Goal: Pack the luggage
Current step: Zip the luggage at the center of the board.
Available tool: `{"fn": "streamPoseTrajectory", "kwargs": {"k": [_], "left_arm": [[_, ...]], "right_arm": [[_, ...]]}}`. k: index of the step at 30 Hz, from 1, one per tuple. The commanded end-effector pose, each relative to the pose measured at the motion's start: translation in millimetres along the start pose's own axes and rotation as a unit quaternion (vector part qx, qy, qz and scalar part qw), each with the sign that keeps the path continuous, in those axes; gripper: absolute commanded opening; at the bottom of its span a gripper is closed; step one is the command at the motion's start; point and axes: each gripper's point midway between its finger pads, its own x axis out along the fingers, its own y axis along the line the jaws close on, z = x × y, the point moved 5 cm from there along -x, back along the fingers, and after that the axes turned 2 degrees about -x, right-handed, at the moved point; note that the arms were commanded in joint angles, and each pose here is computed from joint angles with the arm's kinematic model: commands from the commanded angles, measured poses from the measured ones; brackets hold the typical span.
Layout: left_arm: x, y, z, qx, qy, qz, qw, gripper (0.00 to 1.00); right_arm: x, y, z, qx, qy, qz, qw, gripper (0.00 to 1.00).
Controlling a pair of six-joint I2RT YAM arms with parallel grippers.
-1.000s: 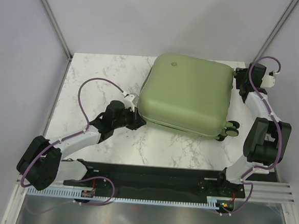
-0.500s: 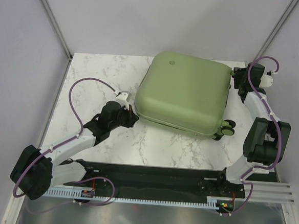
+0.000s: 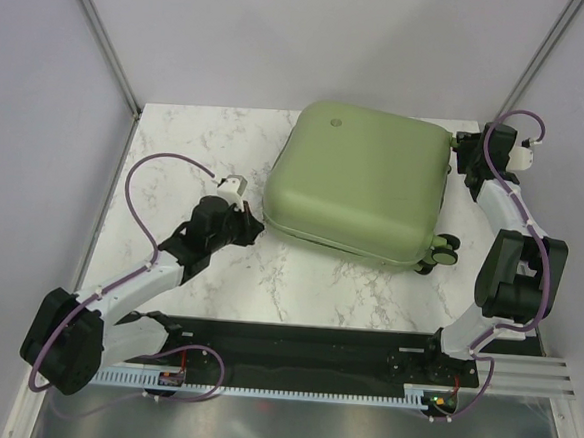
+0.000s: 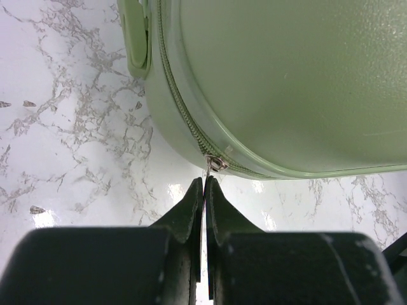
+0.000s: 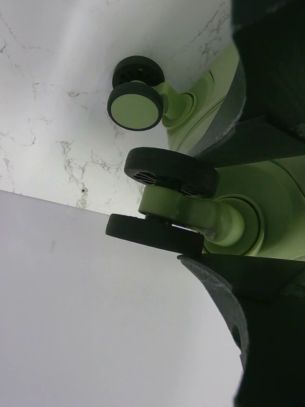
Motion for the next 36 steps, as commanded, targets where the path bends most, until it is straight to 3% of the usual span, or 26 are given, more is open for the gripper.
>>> {"fn": "streamPoseTrajectory", "kwargs": {"k": [1, 20, 28, 31, 32, 35, 36], "left_arm": [[-2.4, 36.4, 13.2, -0.012, -0.043, 0.092, 0.995, 0.02], [42.9, 64.8, 68.4, 0.006, -0.078, 0.103, 0.992, 0.02], [64.0, 63.5, 76.9, 0.01, -0.076, 0.091, 0.993, 0.02], [64.8, 60.8, 72.9, 0.006, -0.07, 0.077, 0.995, 0.02], [65.3, 60.3, 72.1, 0.004, -0.07, 0.074, 0.995, 0.02], [65.4, 59.6, 68.8, 0.001, -0.066, 0.069, 0.995, 0.02], [65.8, 59.1, 68.1, 0.001, -0.065, 0.066, 0.996, 0.02]], "right_arm": [[5.7, -27.5, -6.4, -0.051, 0.009, -0.038, 0.998, 0.0], [8.3, -33.7, -6.6, -0.052, 0.01, -0.046, 0.998, 0.0], [6.4, -24.3, -1.3, -0.105, 0.014, -0.037, 0.994, 0.0], [2.0, -15.1, -4.1, -0.151, 0.048, -0.029, 0.987, 0.33], [-2.6, -12.7, -4.4, -0.188, 0.063, -0.018, 0.98, 0.52], [-23.5, -12.8, -0.3, -0.257, 0.088, -0.02, 0.962, 0.69], [-38.3, -17.2, 0.7, -0.286, 0.104, -0.031, 0.952, 0.7]]}}
